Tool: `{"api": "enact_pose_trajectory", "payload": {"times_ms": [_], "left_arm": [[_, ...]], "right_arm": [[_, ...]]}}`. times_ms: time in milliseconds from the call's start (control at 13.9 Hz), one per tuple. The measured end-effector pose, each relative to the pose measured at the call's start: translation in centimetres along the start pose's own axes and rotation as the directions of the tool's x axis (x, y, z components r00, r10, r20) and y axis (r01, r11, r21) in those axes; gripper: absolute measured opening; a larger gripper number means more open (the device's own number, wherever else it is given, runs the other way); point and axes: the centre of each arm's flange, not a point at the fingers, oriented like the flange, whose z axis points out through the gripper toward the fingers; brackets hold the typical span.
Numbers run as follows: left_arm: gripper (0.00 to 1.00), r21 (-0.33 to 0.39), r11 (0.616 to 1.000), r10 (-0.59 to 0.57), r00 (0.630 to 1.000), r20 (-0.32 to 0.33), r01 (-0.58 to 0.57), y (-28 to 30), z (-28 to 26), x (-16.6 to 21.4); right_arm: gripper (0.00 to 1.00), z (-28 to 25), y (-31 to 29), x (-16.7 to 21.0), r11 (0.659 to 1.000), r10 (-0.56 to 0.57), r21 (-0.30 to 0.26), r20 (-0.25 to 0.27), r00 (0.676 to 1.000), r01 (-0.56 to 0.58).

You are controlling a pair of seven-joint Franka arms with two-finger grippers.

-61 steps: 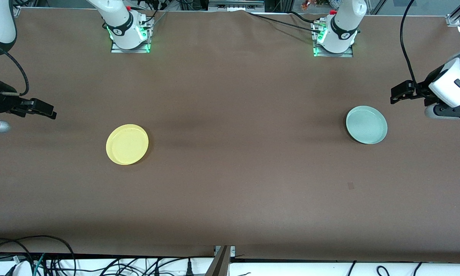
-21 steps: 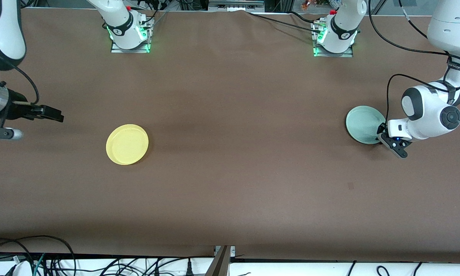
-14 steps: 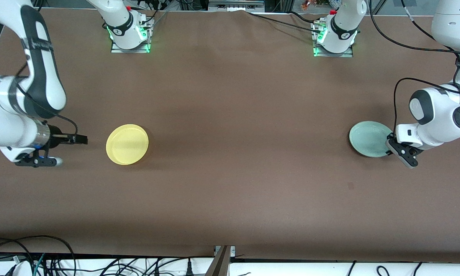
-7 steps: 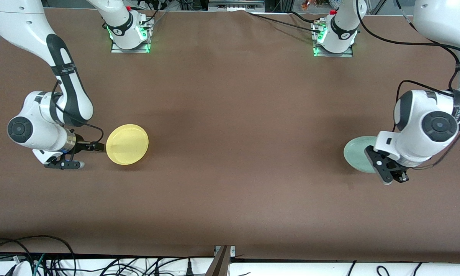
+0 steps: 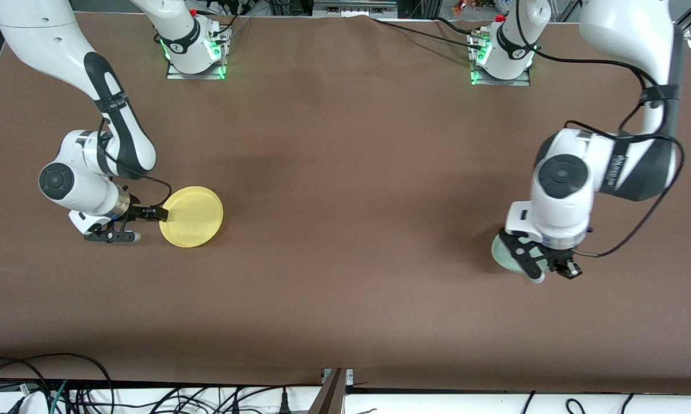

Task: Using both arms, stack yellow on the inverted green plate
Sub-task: 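Grasp the green plate rim with the left gripper while the right gripper grasps yellow, then flip the green plate upside down with the left gripper toward the table middle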

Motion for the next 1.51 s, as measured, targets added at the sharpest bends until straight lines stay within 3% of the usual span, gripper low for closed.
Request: {"api": "enact_pose_trajectory", "payload": {"times_ms": [287, 359, 647, 719, 790, 1006, 1078, 1293, 1437, 1509], "left_arm": [[0.04, 0.109, 0.989, -0.110, 0.991, 0.077, 0.101, 6.1, -3.0, 6.6], [0.04, 0.140, 0.985, -0.115, 0.989, 0.097, 0.101, 7.9, -3.5, 8.1], [0.04, 0.307, 0.944, -0.187, 0.963, 0.195, 0.121, 17.8, -5.0, 14.8], [0.04, 0.352, 0.926, -0.216, 0.954, 0.206, 0.134, 20.6, -5.4, 16.5], [0.04, 0.381, 0.913, -0.239, 0.948, 0.212, 0.145, 23.1, -5.7, 17.7], [0.04, 0.491, 0.853, -0.311, 0.928, 0.207, 0.176, 29.1, -6.3, 19.9], [0.04, 0.517, 0.836, -0.330, 0.922, 0.203, 0.186, 30.4, -6.7, 20.2], [0.04, 0.562, 0.795, -0.376, 0.912, 0.165, 0.227, 33.6, -7.9, 20.9], [0.21, 0.541, 0.796, -0.396, 0.909, 0.127, 0.271, 35.0, -8.1, 21.5], [0.30, 0.492, 0.814, -0.408, 0.907, 0.103, 0.309, 35.4, -8.4, 22.0]], "right_arm": [[0.85, 0.2, -0.5, -0.6, 1.000, -0.006, 0.004, -0.006, 1.000, 0.006], [0.75, 0.2, -0.6, -0.6, 1.000, 0.001, 0.005, -0.006, 1.000, 0.000], [0.67, 0.9, -2.2, -0.8, 0.999, 0.045, 0.015, -0.031, 0.998, -0.045], [0.60, 1.1, -2.6, -0.9, 0.998, 0.059, 0.017, -0.029, 0.998, -0.059], [0.47, 1.2, -2.8, -0.9, 0.997, 0.074, 0.017, -0.028, 0.997, -0.073], [0.12, 1.1, -2.9, -0.9, 0.997, 0.082, 0.018, -0.029, 0.996, -0.081], [0.06, 0.7, -3.0, -0.8, 0.997, 0.080, 0.019, -0.034, 0.996, -0.080], [0.05, 0.2, -3.0, -0.6, 0.997, 0.080, 0.020, -0.038, 0.996, -0.079], [0.03, -0.6, -3.0, 0.0, 0.997, 0.079, 0.019, -0.027, 0.997, -0.079], [0.03, -1.3, -3.1, 0.6, 0.997, 0.078, 0.020, -0.032, 0.996, -0.078]]}}
